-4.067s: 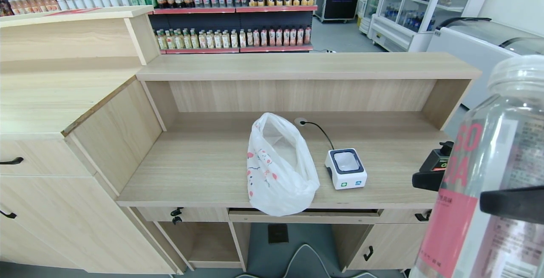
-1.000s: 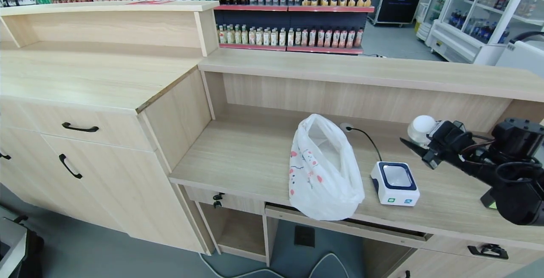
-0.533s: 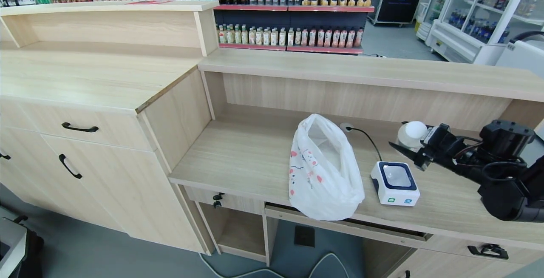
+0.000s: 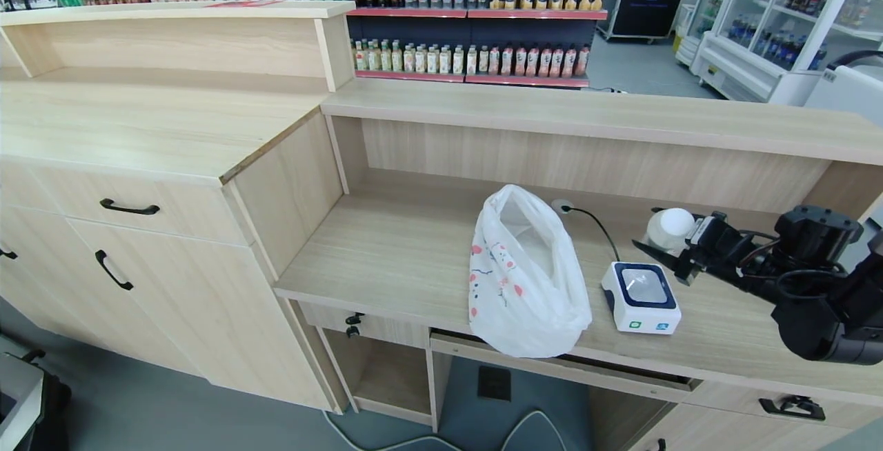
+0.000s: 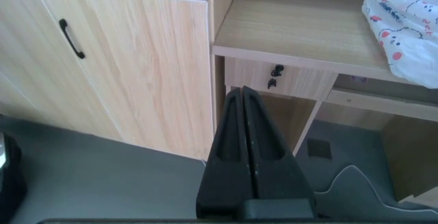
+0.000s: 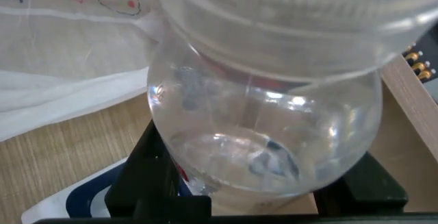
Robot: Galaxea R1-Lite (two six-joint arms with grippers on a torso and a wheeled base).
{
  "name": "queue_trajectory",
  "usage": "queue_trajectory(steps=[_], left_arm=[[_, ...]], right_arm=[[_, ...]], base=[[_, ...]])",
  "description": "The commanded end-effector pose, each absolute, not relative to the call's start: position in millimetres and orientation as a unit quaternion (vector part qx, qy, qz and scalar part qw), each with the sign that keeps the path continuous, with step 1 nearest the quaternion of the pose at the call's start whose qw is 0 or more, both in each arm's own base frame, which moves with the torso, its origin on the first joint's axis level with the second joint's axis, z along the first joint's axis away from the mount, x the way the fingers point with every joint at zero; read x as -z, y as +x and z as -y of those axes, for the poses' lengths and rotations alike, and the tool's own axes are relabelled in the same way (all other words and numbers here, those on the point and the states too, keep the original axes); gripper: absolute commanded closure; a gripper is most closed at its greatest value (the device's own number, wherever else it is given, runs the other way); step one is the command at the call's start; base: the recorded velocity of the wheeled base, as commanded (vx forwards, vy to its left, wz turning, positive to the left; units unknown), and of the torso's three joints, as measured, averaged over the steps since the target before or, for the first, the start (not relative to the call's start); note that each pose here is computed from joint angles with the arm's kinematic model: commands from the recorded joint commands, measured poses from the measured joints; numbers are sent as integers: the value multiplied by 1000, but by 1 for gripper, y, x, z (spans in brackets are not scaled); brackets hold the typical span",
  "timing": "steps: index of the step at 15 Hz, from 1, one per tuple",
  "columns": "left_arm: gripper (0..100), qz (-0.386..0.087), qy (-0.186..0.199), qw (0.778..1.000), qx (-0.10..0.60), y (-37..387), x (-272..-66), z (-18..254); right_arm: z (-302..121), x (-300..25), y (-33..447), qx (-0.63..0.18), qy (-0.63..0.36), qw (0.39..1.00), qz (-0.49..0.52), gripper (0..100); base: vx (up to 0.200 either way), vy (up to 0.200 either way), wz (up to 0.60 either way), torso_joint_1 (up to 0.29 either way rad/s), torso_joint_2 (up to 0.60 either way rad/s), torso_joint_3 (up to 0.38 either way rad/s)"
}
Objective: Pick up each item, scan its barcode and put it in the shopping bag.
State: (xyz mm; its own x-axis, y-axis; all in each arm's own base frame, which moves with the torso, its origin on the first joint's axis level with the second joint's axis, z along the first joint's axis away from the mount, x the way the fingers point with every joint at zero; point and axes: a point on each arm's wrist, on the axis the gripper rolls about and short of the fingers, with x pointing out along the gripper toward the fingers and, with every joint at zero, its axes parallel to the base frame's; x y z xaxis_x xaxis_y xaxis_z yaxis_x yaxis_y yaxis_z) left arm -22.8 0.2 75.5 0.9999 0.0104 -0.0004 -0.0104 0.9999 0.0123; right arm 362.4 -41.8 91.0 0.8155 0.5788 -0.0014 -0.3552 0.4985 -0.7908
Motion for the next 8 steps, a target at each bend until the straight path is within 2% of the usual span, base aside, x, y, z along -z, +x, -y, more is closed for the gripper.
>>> queue_trajectory(steps=[1, 8], left_arm=[[100, 0, 6, 1000, -5, -23, -75, 0], [100, 0, 6, 1000, -5, -23, -75, 0]], right_arm=[[44, -87, 363, -273, -418, 857, 127, 100], [45, -81, 366, -280, -413, 858, 124, 100]], base=[[0, 0, 0, 0, 0, 0], [0, 0, 0, 0, 0, 0]])
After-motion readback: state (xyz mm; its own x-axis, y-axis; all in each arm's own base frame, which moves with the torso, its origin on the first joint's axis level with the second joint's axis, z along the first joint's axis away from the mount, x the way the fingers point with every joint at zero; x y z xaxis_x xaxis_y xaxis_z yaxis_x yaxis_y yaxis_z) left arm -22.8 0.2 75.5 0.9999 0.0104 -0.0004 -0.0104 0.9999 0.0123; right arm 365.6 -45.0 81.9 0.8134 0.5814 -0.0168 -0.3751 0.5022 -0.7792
